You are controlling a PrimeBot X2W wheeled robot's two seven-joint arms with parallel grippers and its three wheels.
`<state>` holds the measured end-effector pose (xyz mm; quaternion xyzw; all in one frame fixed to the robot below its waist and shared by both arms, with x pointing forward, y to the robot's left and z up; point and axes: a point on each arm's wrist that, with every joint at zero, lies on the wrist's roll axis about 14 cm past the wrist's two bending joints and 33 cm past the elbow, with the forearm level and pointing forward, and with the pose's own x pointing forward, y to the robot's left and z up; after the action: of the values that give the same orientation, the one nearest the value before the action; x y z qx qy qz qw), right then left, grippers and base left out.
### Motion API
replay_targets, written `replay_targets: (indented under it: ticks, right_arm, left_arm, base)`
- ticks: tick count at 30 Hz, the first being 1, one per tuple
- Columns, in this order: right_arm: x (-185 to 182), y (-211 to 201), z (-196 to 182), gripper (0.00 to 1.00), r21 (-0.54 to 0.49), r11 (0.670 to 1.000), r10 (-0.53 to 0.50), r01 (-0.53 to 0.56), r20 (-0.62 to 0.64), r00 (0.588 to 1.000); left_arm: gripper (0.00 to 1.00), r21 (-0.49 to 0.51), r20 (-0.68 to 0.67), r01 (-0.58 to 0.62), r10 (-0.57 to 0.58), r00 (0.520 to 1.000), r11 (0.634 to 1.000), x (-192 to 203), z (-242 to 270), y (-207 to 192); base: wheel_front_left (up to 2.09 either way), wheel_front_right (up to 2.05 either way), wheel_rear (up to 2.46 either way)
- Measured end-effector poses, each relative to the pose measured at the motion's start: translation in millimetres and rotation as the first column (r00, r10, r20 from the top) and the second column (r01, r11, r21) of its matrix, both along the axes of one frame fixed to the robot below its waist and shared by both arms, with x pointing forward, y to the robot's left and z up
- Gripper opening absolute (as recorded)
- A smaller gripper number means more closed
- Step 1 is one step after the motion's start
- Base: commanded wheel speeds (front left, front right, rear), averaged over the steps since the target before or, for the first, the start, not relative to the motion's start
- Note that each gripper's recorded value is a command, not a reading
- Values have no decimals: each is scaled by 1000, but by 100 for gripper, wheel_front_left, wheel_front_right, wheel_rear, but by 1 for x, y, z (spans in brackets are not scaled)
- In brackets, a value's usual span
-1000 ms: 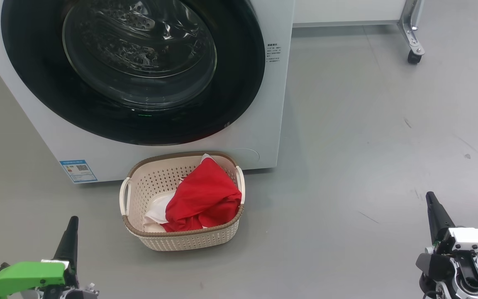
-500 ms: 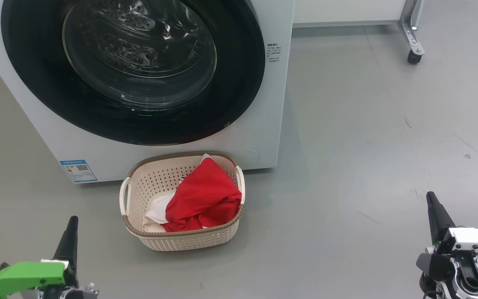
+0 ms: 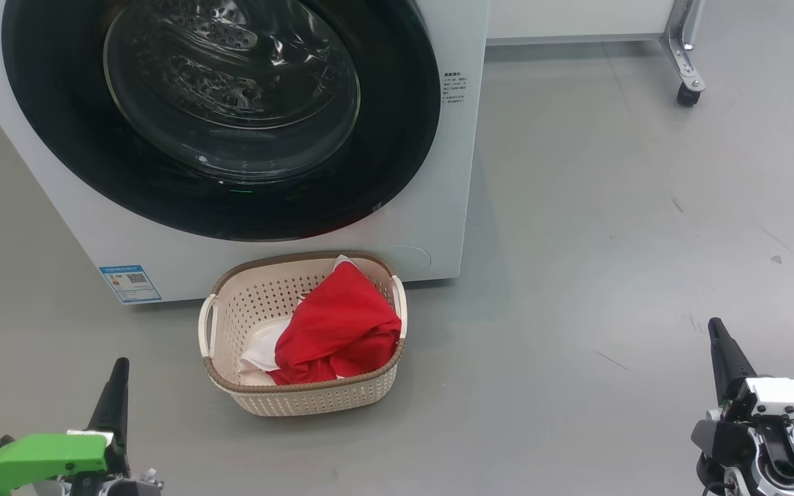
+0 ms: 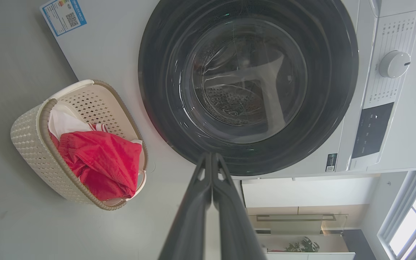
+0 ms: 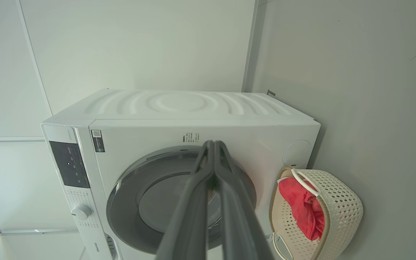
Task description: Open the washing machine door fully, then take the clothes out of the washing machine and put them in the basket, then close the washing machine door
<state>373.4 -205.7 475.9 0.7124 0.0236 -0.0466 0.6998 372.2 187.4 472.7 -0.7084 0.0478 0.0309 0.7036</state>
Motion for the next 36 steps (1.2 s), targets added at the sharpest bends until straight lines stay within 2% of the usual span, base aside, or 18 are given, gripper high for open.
replay_targets:
  ticks: [36]
  right_arm:
    - [0, -1, 0, 0, 2, 1000, -2, 2, 1, 1000]
  left_arm:
    - [0, -4, 7, -1, 1, 1000, 1000, 1, 2, 0]
  base:
    - [0, 0, 0]
